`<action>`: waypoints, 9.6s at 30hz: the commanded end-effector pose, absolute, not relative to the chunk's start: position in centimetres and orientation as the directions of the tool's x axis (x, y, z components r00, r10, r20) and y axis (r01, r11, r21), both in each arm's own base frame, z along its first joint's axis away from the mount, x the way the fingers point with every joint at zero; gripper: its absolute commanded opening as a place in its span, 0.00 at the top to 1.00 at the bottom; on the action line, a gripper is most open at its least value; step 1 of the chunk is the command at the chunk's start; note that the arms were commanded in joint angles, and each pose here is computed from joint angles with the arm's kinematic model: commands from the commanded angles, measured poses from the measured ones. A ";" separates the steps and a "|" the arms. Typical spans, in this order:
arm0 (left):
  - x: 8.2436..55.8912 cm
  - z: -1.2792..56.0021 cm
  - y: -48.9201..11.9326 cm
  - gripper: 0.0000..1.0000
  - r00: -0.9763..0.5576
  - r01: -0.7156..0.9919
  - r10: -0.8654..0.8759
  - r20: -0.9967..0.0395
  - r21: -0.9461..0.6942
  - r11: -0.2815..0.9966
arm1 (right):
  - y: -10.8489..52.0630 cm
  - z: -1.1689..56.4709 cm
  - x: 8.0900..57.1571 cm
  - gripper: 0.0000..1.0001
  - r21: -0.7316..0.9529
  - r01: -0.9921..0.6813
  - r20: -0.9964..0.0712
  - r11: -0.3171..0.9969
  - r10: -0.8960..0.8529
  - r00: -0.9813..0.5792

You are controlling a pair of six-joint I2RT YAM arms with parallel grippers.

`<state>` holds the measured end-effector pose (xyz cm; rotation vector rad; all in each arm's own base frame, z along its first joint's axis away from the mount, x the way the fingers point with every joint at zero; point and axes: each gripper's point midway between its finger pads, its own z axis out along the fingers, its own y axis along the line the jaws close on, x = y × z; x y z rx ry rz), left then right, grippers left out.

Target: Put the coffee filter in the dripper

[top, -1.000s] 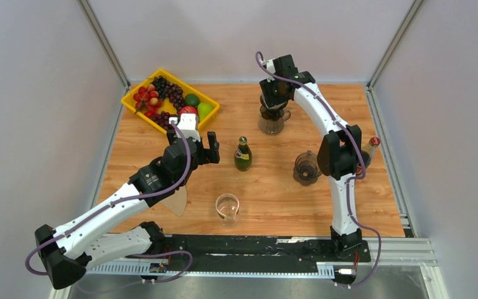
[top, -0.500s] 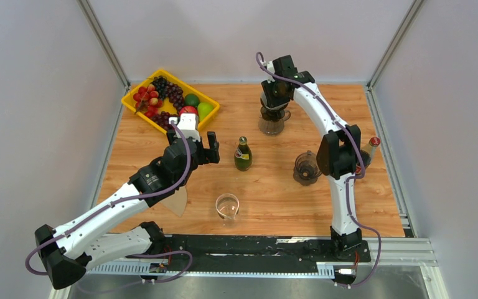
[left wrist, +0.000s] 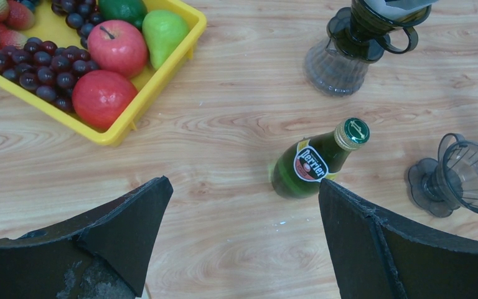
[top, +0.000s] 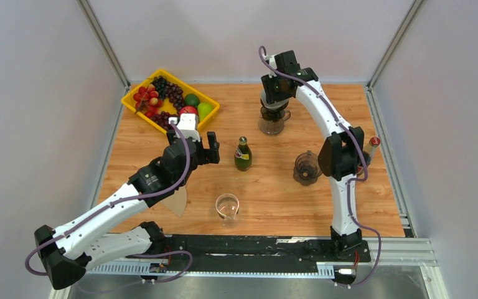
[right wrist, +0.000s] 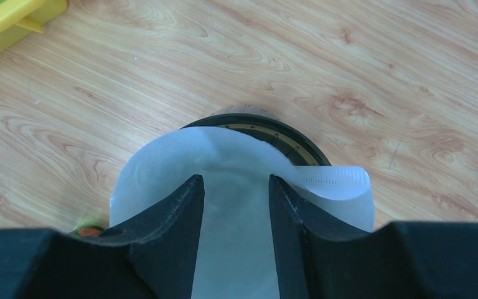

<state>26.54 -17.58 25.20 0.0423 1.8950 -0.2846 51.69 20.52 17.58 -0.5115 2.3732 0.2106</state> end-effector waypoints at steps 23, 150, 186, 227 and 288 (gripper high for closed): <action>25.8 27.0 -16.4 0.00 -0.298 0.160 -0.166 -0.940 -0.221 0.962 | 14.3 35.9 41.2 0.00 0.103 -0.200 -0.927 0.974 0.021 -0.374; 22.5 14.3 -7.8 0.00 -0.465 -0.241 -0.449 -0.763 -0.379 0.893 | 35.9 21.4 7.9 0.89 -0.487 -0.852 -0.522 -0.189 -0.720 0.458; 22.6 14.8 -7.7 0.00 -0.454 -0.246 -0.458 -0.764 -0.387 0.889 | 35.5 23.7 8.2 0.42 -0.473 -0.855 -0.555 -0.211 -0.683 0.475; 22.3 3.9 -6.3 0.04 -0.785 -0.402 -0.405 -0.468 -0.111 0.909 | 18.7 19.8 30.6 0.00 0.113 -0.179 -0.828 0.977 -0.007 -0.560; 27.7 15.9 -12.5 0.92 -0.661 -0.085 -0.325 -0.676 -0.364 0.928 | 22.6 25.8 27.6 0.00 0.374 -0.442 -0.866 0.815 0.136 -0.482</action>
